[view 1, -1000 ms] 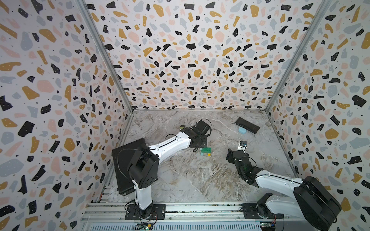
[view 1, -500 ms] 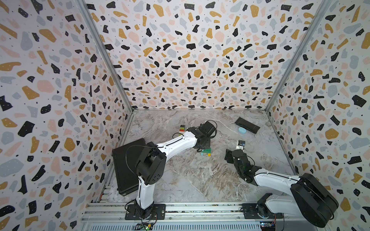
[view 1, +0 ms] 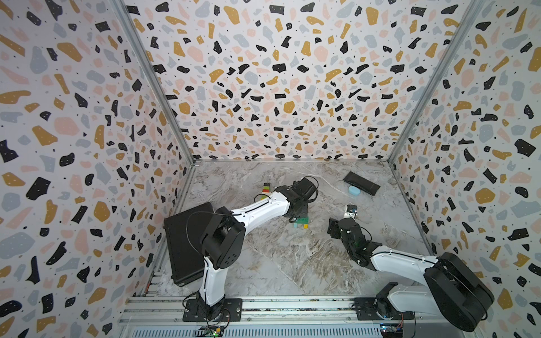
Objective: Assemble the letter h with lego
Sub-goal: Assemble the lego brick with the lego brick.
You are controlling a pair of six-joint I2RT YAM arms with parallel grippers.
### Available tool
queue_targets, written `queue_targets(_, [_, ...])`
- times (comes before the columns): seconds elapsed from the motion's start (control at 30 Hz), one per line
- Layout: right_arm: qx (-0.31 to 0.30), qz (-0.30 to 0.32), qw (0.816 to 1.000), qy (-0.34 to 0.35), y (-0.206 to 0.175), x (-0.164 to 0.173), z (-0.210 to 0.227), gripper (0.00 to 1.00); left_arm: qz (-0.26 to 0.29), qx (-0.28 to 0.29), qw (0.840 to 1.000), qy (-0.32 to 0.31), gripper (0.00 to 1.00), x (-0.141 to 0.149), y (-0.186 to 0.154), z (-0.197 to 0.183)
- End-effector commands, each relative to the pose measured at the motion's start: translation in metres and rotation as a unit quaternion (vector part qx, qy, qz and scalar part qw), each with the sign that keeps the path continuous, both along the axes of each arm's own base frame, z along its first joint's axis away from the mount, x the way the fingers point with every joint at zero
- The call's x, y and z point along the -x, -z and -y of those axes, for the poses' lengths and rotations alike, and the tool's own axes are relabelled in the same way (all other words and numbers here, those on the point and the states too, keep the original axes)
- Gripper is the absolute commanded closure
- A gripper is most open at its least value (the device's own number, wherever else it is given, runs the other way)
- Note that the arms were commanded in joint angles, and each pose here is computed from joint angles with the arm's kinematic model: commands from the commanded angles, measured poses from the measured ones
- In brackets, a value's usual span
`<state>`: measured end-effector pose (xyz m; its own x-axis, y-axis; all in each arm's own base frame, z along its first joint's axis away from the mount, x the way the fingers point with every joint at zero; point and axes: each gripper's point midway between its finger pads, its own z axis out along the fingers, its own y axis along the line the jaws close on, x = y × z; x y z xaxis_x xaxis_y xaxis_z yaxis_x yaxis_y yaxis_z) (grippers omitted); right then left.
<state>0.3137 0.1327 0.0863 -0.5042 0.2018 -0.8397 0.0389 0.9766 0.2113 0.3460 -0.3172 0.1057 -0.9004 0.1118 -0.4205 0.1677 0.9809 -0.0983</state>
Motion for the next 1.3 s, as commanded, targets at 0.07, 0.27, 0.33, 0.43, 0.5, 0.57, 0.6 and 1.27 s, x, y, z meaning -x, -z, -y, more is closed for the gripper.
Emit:
queue_targets(0.07, [-0.005,0.006,1.000,0.003,-0.009,-0.006,-0.002,0.24,-0.020,-0.017,1.000,0.000,1.00,0.008,0.020,0.002])
queue_targets(0.27, [-0.005,0.007,1.000,0.004,-0.010,-0.006,-0.002,0.24,-0.036,-0.032,0.999,-0.004,1.00,0.017,0.039,-0.002])
queue_targets(0.33, [-0.005,0.006,1.000,0.004,-0.010,-0.006,-0.002,0.24,-0.040,-0.039,0.998,-0.009,1.00,0.018,0.042,-0.004])
queue_targets(0.43, [-0.004,0.006,1.000,0.003,-0.010,-0.006,-0.002,0.24,-0.047,-0.045,0.998,-0.015,1.00,0.021,0.048,-0.006])
queue_targets(0.5, [-0.003,0.006,1.000,0.003,-0.010,-0.006,-0.002,0.24,-0.056,-0.044,0.997,-0.015,1.00,0.024,0.052,-0.006])
queue_targets(0.57, [-0.003,0.007,1.000,0.003,-0.010,-0.006,-0.002,0.24,-0.061,-0.046,0.997,-0.013,1.00,0.026,0.055,-0.004])
queue_targets(0.6, [-0.003,0.006,1.000,0.003,-0.010,-0.006,-0.002,0.24,-0.064,-0.049,0.997,-0.011,1.00,0.027,0.057,-0.003])
queue_targets(1.27, [-0.001,0.008,1.000,-0.016,-0.011,-0.007,-0.008,0.21,-0.025,-0.050,0.998,-0.002,0.55,0.010,0.021,0.002])
